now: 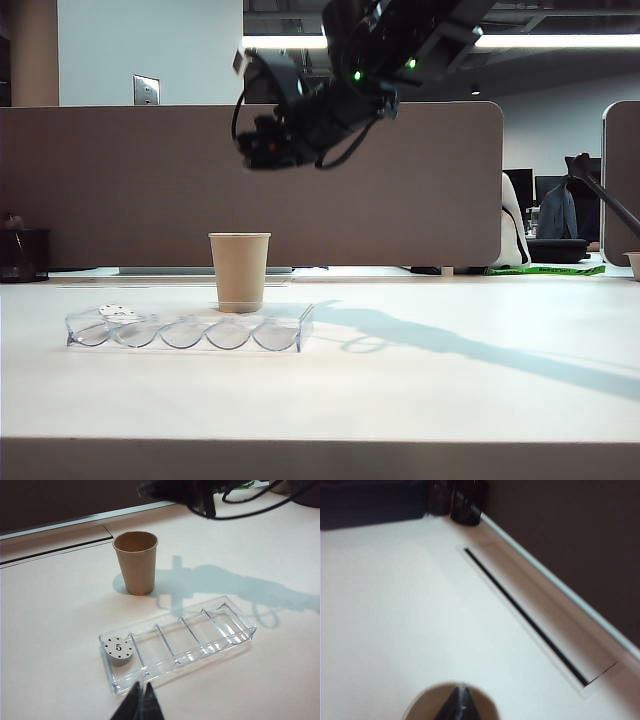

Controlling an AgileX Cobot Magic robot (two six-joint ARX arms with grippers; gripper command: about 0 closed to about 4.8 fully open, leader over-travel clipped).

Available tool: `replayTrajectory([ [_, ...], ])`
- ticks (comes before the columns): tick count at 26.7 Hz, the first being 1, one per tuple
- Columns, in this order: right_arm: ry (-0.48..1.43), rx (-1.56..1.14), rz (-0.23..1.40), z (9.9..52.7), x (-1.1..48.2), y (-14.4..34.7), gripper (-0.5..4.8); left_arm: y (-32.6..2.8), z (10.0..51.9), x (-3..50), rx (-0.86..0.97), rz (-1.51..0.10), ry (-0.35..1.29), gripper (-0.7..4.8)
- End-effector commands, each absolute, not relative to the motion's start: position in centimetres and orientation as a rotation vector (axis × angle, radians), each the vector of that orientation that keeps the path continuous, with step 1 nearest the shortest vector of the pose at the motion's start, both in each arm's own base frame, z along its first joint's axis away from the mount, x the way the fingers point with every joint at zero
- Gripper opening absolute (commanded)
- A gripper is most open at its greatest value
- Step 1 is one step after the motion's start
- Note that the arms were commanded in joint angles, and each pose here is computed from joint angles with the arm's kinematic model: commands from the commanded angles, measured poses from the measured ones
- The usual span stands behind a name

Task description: Pick up the chip with the greater value and put it into the paper cup.

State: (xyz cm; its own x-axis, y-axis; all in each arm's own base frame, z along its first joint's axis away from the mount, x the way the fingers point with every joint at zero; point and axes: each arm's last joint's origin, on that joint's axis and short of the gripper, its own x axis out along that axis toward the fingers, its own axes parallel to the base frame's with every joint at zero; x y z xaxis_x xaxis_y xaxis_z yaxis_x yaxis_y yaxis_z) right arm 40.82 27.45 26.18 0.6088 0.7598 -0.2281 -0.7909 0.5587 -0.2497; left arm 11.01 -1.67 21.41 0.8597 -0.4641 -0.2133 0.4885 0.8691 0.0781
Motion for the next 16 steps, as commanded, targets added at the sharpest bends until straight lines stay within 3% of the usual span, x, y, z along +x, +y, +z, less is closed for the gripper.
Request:
replayTrajectory([
  [1, 0.022, -0.299, 0.882, 28.9, 40.6, 26.5, -0.06, -1.7, 21.7, 11.0, 0.132, -0.508, 0.176, -0.01],
  [16, 0.242, -0.245, 0.583, 38.8, 36.3, 15.1, -0.06, -1.5, 21.9, 11.1, 0.039, -0.43, 0.18, -0.03],
])
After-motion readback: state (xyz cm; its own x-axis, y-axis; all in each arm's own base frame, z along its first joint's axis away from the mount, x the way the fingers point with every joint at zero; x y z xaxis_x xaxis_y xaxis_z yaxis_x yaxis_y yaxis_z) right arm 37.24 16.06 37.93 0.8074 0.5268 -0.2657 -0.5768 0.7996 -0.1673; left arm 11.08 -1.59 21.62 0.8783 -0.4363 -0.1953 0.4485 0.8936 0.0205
